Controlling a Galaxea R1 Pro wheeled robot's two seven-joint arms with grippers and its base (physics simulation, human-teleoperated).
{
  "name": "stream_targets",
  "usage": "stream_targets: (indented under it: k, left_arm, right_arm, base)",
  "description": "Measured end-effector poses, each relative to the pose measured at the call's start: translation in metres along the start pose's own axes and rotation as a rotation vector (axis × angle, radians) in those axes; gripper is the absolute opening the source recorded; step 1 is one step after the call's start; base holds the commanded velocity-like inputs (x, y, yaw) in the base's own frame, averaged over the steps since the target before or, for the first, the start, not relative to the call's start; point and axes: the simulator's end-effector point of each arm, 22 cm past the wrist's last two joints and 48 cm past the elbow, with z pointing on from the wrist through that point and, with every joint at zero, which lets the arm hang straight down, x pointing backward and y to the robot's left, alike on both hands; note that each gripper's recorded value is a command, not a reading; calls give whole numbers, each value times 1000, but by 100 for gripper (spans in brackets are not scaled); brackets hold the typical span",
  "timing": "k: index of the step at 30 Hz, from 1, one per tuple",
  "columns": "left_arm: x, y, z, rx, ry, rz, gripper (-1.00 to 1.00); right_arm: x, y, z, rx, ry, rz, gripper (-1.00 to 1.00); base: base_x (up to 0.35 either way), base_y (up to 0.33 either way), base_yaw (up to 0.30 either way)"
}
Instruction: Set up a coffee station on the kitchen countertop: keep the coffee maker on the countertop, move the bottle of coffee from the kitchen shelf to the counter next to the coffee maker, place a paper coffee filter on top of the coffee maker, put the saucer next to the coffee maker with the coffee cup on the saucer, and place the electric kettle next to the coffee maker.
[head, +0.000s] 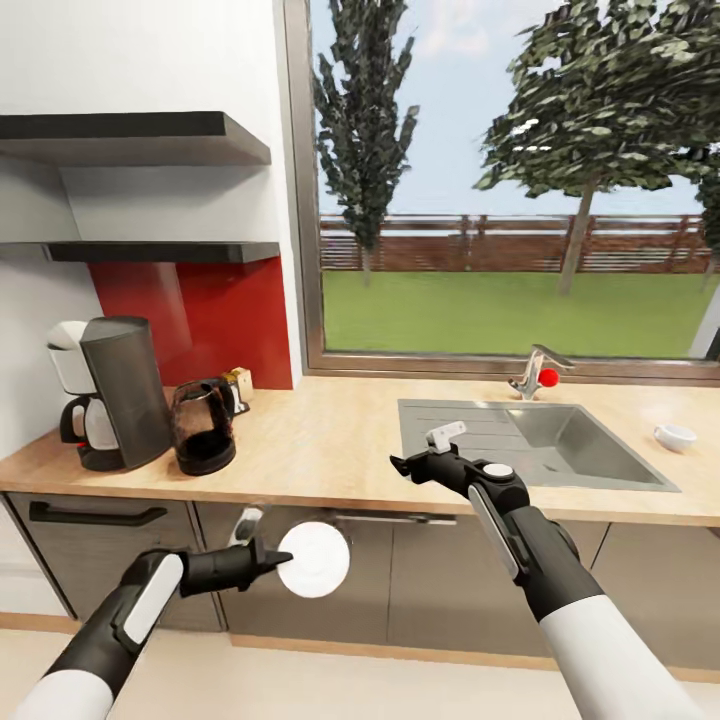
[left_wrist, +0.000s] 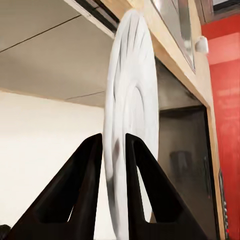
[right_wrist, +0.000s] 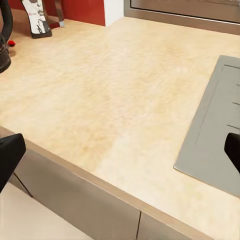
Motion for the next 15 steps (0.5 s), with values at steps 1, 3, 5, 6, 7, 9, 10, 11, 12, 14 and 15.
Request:
stream_targets:
  k: [1,3,5,6,7,9,10,11,12,14,15]
  left_arm:
    - [7,11,-8,-6,3,-12,-100]
    - [21,34,-24,-20,5,-32,-100]
    - [45,64,-42,-43,1,-54,-100]
    - [52,73,-48,-47,-5,-62,-100]
    - [58,83,-54,-56,-17,-62,-100]
    - [70,103,-65,-80,-51,-50,-100]
    - [75,109,-69,-90,-61,-45,-100]
    - [80,115,-71,-98,-68,-43,-100]
    - [84,119,-74,-105,-72,-42,-100]
    - [93,128,-77,-119,-72,-52,-100]
    - [98,133,-78,-125,-69,-64,-100]
  right_arm:
    - [0,0,0,0,0,0,100]
    - [0,0,0,0,0,0,100]
    - [2,0,0,0,3,1,100]
    - [6,0,0,-1,8,4,100]
    - [14,2,0,-3,16,9,100]
    - [34,7,-2,-7,3,14,100]
    - [38,10,-4,-9,-29,9,100]
    - [39,13,-6,-10,-79,-1,100]
    - [39,17,-10,-10,-140,-13,100]
    - [38,21,-22,5,-271,-36,100]
    - [41,19,-30,30,-323,-40,100]
  base:
    - [-4,0,4]
    - [-2,0,2]
    - [0,0,0]
    - [0,0,0]
    - [0,0,0]
    - [0,0,0]
    - [0,0,0]
    - [0,0,0]
    - [0,0,0]
    - [0,0,0]
    - [0,0,0]
